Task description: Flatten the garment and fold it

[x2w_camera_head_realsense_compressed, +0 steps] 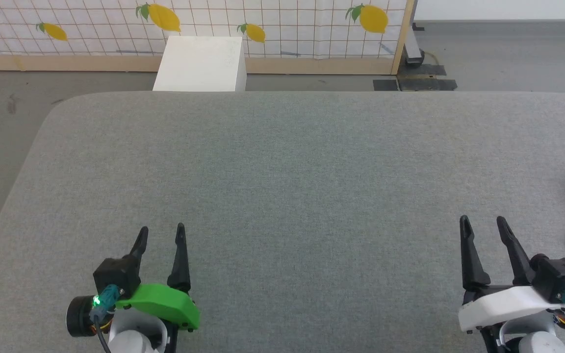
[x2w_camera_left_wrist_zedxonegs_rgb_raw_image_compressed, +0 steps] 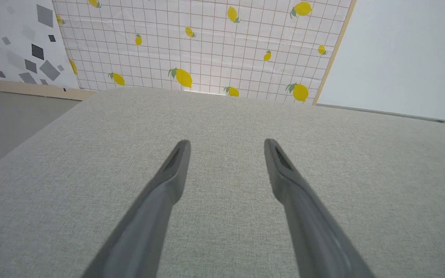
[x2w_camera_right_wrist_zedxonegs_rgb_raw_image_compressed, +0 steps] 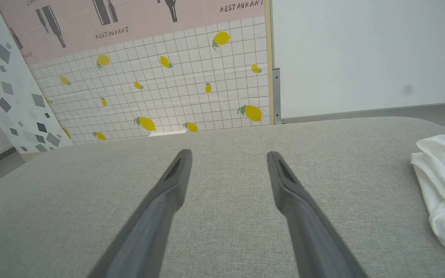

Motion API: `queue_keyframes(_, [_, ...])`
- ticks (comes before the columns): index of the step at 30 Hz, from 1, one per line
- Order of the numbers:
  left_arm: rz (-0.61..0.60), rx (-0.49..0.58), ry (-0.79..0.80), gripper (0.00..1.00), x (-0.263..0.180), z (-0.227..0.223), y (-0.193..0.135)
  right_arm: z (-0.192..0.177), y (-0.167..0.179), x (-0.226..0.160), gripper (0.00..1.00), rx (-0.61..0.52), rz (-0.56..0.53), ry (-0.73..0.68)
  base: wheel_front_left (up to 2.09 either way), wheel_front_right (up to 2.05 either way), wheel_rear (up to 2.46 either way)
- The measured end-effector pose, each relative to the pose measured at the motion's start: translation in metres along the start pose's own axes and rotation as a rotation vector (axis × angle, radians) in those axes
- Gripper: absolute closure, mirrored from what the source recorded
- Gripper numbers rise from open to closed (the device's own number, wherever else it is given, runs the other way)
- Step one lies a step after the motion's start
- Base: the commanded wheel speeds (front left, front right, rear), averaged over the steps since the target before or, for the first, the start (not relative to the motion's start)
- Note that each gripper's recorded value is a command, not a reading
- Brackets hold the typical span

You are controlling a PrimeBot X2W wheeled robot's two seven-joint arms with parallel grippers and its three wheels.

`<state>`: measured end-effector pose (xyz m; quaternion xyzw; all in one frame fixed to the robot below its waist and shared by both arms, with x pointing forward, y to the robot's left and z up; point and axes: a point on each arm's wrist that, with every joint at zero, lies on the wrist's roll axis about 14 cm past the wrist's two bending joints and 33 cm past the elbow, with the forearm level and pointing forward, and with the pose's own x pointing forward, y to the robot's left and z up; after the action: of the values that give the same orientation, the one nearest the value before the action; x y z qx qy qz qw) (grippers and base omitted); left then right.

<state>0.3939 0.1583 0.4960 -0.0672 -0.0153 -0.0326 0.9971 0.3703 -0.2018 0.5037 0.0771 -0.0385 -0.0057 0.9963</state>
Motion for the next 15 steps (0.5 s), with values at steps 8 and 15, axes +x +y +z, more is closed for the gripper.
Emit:
queue_keyframes(8, [0.007, -0.004, 0.005, 0.00, 0.0002, -0.0020, 0.0029, -0.0079, 0.0033, 0.0005, 0.00, 0.004, 0.009, 0.024, 0.00, 0.00, 0.00])
queue_keyframes(15, [0.008, -0.005, 0.011, 1.00, 0.0001, -0.0028, 0.0032, -0.0082, 0.0033, 0.0005, 1.00, 0.005, 0.009, 0.025, 0.00, 0.00, 0.00])
